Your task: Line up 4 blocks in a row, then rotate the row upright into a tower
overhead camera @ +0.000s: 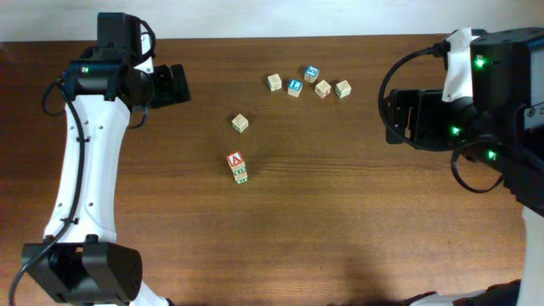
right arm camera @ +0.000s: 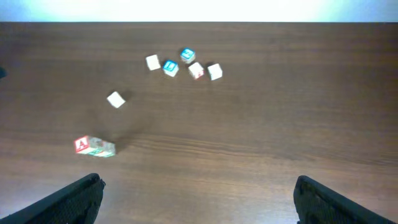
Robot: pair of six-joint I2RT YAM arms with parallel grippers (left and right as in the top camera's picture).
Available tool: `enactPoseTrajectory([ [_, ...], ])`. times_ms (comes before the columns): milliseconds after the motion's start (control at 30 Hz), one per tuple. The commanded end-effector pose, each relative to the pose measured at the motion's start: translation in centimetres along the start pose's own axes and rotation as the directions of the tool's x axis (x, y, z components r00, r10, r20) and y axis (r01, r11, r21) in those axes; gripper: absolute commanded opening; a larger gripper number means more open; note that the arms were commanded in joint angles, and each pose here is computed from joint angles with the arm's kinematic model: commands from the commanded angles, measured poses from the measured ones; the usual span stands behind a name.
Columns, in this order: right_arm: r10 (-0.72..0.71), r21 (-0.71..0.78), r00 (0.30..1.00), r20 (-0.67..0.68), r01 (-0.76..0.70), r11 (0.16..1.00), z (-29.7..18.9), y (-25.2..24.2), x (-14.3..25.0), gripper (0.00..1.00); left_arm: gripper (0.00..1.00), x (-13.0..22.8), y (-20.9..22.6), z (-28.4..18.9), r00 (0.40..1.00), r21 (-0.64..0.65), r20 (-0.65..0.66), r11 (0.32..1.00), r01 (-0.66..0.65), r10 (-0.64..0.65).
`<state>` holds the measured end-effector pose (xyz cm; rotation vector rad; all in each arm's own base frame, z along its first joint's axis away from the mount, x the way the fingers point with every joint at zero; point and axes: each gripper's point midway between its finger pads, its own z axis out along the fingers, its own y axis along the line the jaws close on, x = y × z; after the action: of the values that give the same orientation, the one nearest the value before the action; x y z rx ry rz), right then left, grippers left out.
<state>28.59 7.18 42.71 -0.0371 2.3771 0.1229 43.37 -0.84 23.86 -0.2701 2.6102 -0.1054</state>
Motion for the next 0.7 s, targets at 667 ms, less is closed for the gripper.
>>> enactPoseTrajectory([
  [667,-0.126,0.094,0.628,0.768,0.084,0.992,9.9,-7.2,15.2,0.98,0.99,-0.4,0.3,-0.5,1.000,-0.007,0.017,1.000,-0.011,0.011],
])
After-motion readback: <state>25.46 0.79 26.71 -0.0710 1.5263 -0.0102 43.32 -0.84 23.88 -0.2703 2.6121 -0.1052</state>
